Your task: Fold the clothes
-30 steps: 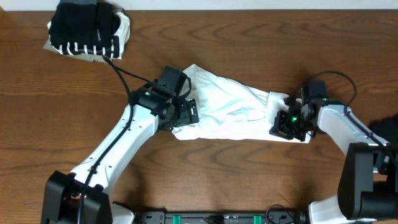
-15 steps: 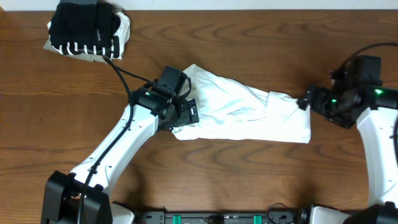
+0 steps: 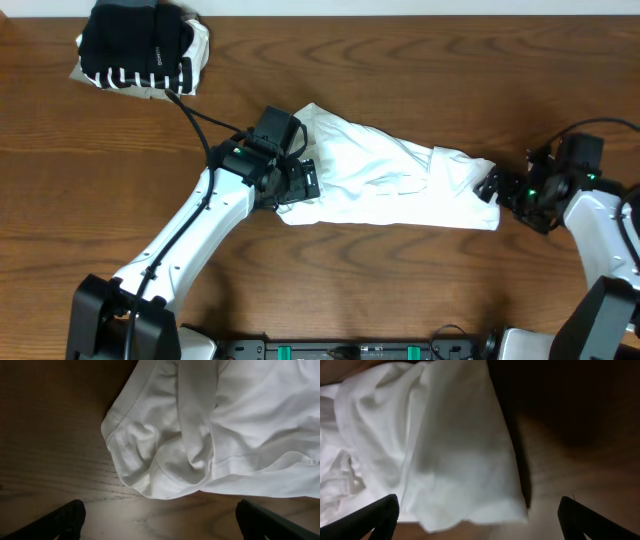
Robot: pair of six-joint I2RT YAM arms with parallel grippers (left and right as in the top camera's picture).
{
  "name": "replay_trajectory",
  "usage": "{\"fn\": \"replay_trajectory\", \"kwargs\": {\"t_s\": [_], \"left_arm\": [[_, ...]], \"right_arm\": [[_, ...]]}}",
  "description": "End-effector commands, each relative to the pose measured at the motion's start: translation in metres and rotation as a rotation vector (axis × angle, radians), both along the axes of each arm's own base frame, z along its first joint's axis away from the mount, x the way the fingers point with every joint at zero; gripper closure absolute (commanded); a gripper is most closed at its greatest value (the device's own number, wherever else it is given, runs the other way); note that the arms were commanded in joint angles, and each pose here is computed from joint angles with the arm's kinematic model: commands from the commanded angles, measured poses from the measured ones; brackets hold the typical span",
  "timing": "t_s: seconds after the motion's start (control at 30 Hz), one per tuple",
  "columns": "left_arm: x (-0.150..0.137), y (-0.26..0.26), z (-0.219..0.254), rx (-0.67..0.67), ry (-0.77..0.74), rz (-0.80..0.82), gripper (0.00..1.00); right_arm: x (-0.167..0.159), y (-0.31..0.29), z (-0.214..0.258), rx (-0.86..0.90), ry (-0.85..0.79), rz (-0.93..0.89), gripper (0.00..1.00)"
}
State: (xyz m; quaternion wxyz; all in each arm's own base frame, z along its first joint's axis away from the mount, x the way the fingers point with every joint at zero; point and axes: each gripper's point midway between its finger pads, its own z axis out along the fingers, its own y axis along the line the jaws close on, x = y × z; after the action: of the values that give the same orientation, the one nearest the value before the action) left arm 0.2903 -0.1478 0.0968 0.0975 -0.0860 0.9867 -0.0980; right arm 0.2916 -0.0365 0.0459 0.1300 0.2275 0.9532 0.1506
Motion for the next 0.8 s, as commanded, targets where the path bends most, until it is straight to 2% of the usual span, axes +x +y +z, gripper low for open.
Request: {"fn": "replay_trajectory", "kwargs": {"t_s": [0.0,0.4,0.47,0.53,0.63,0.77], "left_arm": [[-0.002,0.002,-0.001,0.001,0.005,0.01,0.02],[-0.002,0.002,-0.001,0.001,0.005,0.01,0.02],[-0.002,0.002,-0.001,0.001,0.005,0.01,0.02],[-0.002,0.002,-0.001,0.001,0.005,0.01,0.02],[-0.002,0.002,-0.001,0.001,0.005,0.01,0.02],[-0.002,0.002,-0.001,0.001,0.006,0.01,0.02]], "right_arm": [[-0.002,0.006,-0.014,0.043,-0.001,0.02,0.01],[0.006,0.015,-0.043,0.123,0.021,0.034,0.01],[0.007,0.019,-0.046,0.15,0.021,0.042,0.04],[0.008,0.025,-0.047,0.186,0.016,0.049,0.18],[0.009,0.03,-0.045,0.219,0.009,0.055,0.49],[0.009,0.032,-0.044,0.224,0.009,0.058,0.83]]}}
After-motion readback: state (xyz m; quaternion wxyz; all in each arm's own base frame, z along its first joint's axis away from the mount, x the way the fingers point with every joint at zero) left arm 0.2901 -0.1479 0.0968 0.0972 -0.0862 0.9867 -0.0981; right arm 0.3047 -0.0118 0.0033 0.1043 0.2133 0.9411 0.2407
